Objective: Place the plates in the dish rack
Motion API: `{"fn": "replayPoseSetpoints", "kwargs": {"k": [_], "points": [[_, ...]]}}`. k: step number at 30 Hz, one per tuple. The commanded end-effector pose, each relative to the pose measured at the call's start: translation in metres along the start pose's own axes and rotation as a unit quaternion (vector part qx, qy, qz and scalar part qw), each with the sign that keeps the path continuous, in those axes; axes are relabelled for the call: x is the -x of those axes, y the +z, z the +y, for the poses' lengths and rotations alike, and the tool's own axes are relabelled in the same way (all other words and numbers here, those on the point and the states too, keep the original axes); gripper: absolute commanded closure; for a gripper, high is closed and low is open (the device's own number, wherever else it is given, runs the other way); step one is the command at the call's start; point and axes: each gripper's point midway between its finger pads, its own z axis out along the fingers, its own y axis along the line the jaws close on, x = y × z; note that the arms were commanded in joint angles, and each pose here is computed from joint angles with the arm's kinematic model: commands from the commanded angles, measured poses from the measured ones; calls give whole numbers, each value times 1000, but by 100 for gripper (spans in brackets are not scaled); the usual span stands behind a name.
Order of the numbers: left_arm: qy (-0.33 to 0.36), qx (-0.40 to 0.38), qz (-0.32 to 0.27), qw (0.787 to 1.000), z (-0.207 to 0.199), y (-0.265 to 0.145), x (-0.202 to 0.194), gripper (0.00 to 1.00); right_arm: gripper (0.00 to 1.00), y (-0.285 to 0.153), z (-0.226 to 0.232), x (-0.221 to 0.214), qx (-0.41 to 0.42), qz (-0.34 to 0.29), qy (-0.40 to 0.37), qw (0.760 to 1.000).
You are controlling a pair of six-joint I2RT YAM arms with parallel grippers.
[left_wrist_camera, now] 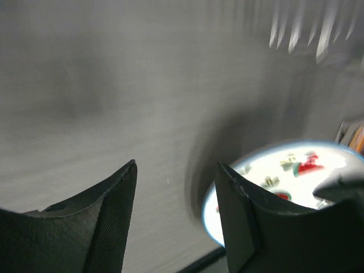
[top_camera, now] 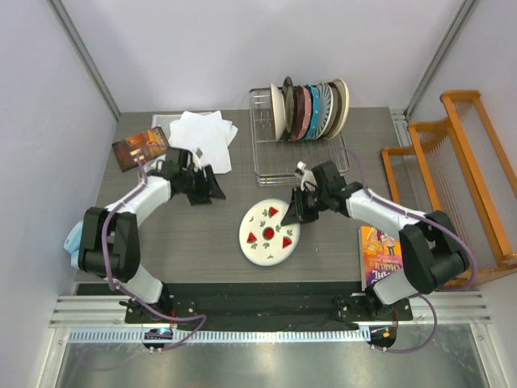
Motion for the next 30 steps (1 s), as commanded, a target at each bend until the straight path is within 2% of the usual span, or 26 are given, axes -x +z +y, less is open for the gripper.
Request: {"fn": "replayPoseSetpoints", "kwargs": {"k": [1, 2, 4, 5, 6, 7, 8, 11, 12, 13, 14, 15, 16, 17, 18, 19, 21, 22, 24, 25, 30], "points": [[101, 61, -129, 985, -8, -71, 92, 39, 99, -70, 71, 73, 0, -82, -180, 980], [122, 65, -162, 977, -20, -91, 116, 37, 99, -91, 102, 105, 8, -123, -221, 967], [155, 96, -195, 964, -17, -108, 141, 33, 99, -100, 120, 140, 0, -154, -244, 957], [164, 99, -211, 959, -20, -113, 151, 33, 99, -121, 150, 172, 4, -202, -271, 941], [170, 97, -225, 954, -22, -119, 161, 33, 99, -124, 160, 188, 7, -215, -277, 937], [177, 97, -233, 951, -22, -120, 167, 33, 99, -111, 160, 205, 7, -211, -274, 938], [183, 92, -240, 949, -23, -117, 173, 33, 99, -127, 183, 233, 8, -249, -286, 925], [192, 79, -248, 946, -24, -110, 184, 33, 99, -127, 197, 296, -18, -312, -265, 912], [194, 75, -249, 946, -25, -110, 187, 33, 99, -131, 198, 314, -39, -339, -262, 903], [195, 70, -248, 947, -25, -108, 189, 33, 99, -152, 219, 336, -48, -388, -274, 879], [193, 69, -248, 947, -23, -105, 191, 33, 99, -130, 212, 352, -74, -397, -272, 874], [190, 70, -250, 947, -22, -105, 193, 33, 99, -135, 206, 370, -115, -429, -270, 854], [187, 70, -254, 947, -21, -106, 196, 33, 99, -162, 228, 388, -116, -485, -272, 823], [181, 69, -255, 947, -20, -107, 197, 33, 99, -147, 230, 394, -134, -502, -265, 812], [180, 68, -256, 947, -20, -106, 196, 33, 99, -166, 223, 404, -195, -551, -233, 777], [180, 69, -258, 947, -17, -104, 196, 33, 99, -173, 226, 413, -225, -589, -237, 739], [179, 70, -259, 946, -13, -101, 194, 33, 99, -186, 232, 404, -280, -641, -202, 685], [179, 71, -261, 946, -11, -99, 194, 33, 99, -186, 239, 406, -279, -663, -219, 659], [173, 74, -260, 947, -9, -99, 193, 33, 99, -168, 238, 406, -290, -660, -224, 656], [172, 74, -259, 948, -9, -99, 193, 33, 99, -181, 241, 407, -299, -669, -209, 648], [182, 70, -260, 946, -8, -97, 190, 33, 99, -164, 224, 409, -332, -648, -221, 648]]}}
